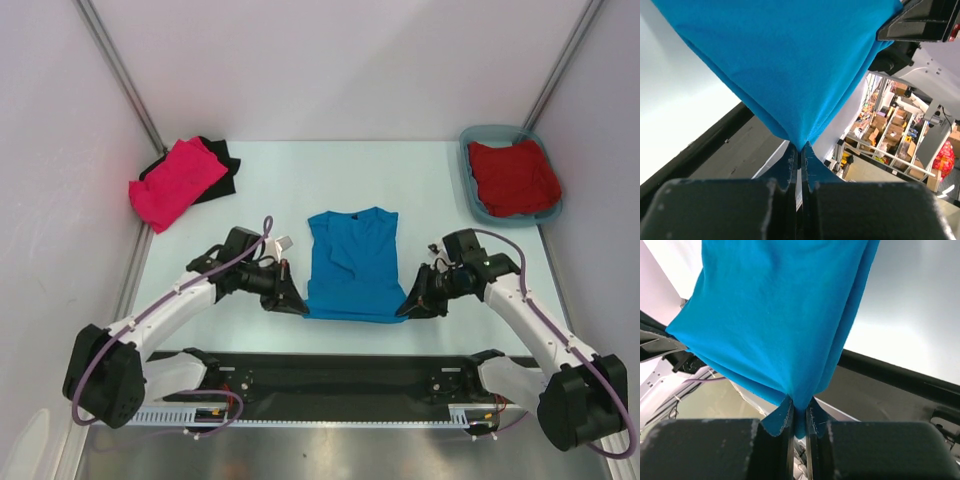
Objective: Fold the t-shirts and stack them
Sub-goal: Fold the tshirt
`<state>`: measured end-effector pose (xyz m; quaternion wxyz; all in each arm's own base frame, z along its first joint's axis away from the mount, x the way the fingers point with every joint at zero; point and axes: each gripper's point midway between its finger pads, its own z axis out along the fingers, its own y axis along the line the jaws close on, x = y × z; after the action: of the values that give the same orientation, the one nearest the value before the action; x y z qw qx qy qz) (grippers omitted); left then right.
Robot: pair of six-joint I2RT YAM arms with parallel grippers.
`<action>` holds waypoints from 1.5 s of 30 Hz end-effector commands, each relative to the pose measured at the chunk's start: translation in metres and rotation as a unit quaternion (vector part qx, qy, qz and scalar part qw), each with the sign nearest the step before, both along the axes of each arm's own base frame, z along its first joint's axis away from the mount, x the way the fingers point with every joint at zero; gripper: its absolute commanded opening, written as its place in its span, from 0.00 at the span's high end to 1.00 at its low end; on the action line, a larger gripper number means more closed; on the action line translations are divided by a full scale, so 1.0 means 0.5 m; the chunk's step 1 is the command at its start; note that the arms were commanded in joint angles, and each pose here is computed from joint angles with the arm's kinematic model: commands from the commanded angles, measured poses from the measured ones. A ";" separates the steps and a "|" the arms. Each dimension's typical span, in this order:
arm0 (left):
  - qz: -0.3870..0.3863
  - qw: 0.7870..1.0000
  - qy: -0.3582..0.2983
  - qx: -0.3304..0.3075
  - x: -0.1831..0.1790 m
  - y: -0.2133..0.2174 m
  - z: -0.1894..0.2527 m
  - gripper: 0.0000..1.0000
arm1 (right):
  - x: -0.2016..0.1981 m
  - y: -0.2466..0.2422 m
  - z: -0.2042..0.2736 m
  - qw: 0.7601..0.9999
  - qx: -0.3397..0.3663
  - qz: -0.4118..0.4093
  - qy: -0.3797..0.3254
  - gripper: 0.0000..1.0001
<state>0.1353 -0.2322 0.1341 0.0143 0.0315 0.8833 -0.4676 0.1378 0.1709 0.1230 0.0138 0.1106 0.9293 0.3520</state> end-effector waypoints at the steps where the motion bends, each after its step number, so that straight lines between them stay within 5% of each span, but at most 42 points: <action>1: 0.026 0.999 -0.008 0.021 0.026 0.004 0.028 1.00 | 0.016 -0.021 0.022 0.999 -0.039 -0.013 -0.012 1.00; 10: 0.009 0.999 -0.035 0.038 0.155 -0.047 0.049 1.00 | 0.141 0.001 0.030 0.998 -0.055 0.006 -0.039 1.00; 28: 0.071 0.996 -0.047 0.032 0.476 -0.068 0.052 1.00 | 0.531 0.048 0.032 0.996 -0.035 -0.004 -0.086 1.00; 35: 0.075 0.997 -0.008 0.007 0.538 -0.104 0.017 0.97 | 0.604 0.042 -0.018 0.998 -0.033 0.004 -0.062 1.00; 45: 0.064 0.997 0.038 0.014 0.548 -0.111 -0.033 0.94 | 0.590 0.019 -0.061 1.000 -0.023 0.002 -0.019 1.00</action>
<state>0.4077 -0.2844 0.0995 0.0116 -0.0507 0.8967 -0.4396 0.4325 0.1793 0.0800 0.0303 0.1123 0.9413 0.3169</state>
